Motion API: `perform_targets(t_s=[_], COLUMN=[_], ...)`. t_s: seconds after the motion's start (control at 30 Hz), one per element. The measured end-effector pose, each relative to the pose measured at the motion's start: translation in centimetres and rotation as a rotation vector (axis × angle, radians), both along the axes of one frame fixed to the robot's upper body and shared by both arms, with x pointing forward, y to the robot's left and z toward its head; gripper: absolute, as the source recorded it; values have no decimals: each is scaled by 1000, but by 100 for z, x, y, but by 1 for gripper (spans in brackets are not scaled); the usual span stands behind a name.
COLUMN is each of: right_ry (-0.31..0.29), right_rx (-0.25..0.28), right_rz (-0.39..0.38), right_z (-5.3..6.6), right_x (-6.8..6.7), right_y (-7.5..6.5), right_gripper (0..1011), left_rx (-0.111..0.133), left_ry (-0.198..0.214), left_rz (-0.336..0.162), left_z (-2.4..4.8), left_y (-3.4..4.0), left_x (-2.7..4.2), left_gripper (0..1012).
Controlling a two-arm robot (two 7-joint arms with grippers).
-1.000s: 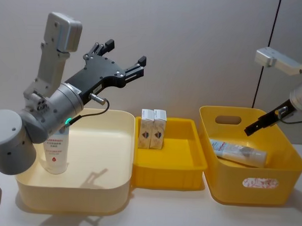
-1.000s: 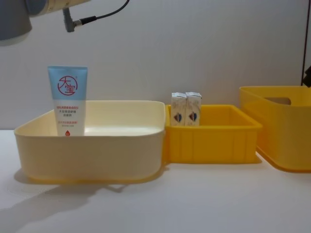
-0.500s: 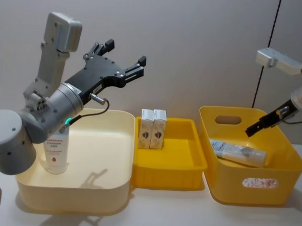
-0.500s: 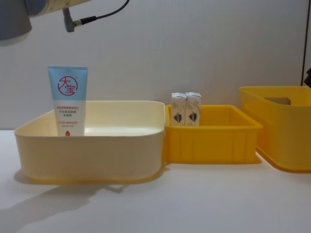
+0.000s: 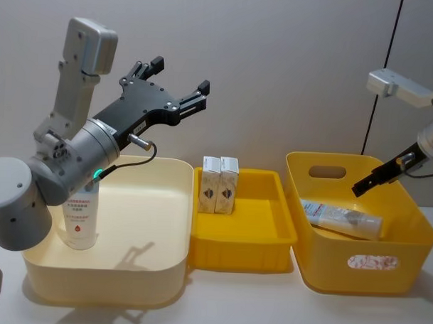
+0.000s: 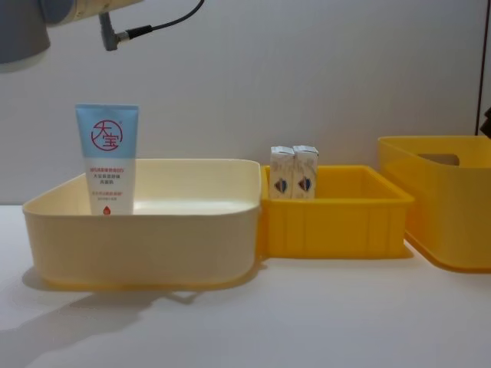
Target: Bimanual collaborative sorting of washing and personal care products
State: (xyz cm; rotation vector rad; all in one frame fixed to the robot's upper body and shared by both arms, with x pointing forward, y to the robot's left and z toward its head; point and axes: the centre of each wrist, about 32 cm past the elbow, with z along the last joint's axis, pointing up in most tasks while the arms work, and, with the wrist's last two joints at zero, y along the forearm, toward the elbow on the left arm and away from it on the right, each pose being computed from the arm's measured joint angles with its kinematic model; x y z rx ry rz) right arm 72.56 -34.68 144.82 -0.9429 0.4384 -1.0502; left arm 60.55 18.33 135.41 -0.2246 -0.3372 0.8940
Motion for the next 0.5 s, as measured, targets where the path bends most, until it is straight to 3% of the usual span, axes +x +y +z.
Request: perform_targets(t_s=[0.5], right_ry=[2], right_rx=[0], right_rz=[0], right_z=[0], right_x=[0], right_y=[0], right_gripper=[1001], left_rx=[0], left_ry=[0], left_rz=[0], left_z=[0], left_y=[0], left_x=[0], left_gripper=[1003])
